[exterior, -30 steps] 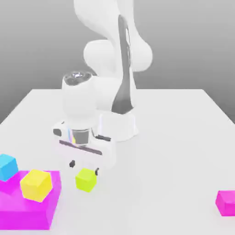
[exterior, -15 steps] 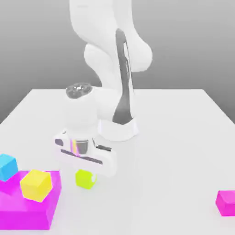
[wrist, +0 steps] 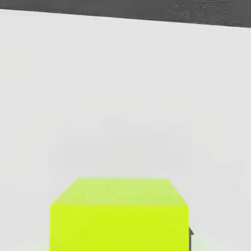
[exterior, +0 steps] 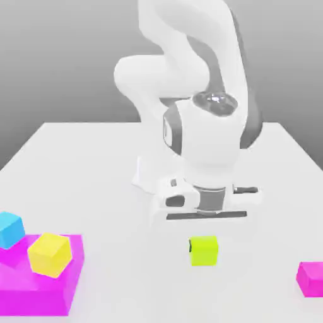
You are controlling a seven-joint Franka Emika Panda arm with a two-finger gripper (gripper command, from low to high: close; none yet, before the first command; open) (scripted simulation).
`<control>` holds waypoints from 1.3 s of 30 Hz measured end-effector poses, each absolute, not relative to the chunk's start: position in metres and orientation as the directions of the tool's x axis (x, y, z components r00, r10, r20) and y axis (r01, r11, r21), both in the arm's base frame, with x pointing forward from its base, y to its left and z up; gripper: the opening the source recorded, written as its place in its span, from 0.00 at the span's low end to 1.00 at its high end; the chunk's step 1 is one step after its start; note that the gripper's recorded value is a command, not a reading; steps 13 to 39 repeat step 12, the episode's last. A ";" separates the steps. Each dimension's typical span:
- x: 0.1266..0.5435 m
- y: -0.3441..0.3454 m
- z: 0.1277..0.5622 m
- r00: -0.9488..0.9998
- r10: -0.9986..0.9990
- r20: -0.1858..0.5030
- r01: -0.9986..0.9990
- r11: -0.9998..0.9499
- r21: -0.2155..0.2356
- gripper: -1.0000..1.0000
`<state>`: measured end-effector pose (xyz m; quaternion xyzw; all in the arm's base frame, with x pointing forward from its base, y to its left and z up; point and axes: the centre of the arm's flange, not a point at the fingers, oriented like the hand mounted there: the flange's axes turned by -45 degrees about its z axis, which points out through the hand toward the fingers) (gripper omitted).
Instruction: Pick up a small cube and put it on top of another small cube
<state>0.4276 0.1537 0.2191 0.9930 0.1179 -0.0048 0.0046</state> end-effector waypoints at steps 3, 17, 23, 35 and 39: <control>0.426 0.228 0.229 0.926 0.377 -0.007 0.377 -0.926 0.004 0.00; 0.413 0.307 0.184 0.857 0.515 0.001 0.515 -0.857 -0.001 1.00; 0.413 0.307 0.184 0.857 0.515 0.001 0.515 -0.857 -0.001 1.00; 0.413 0.307 0.184 0.857 0.515 0.001 0.515 -0.857 -0.001 1.00; 0.413 0.307 0.184 0.857 0.515 0.001 0.515 -0.857 -0.001 1.00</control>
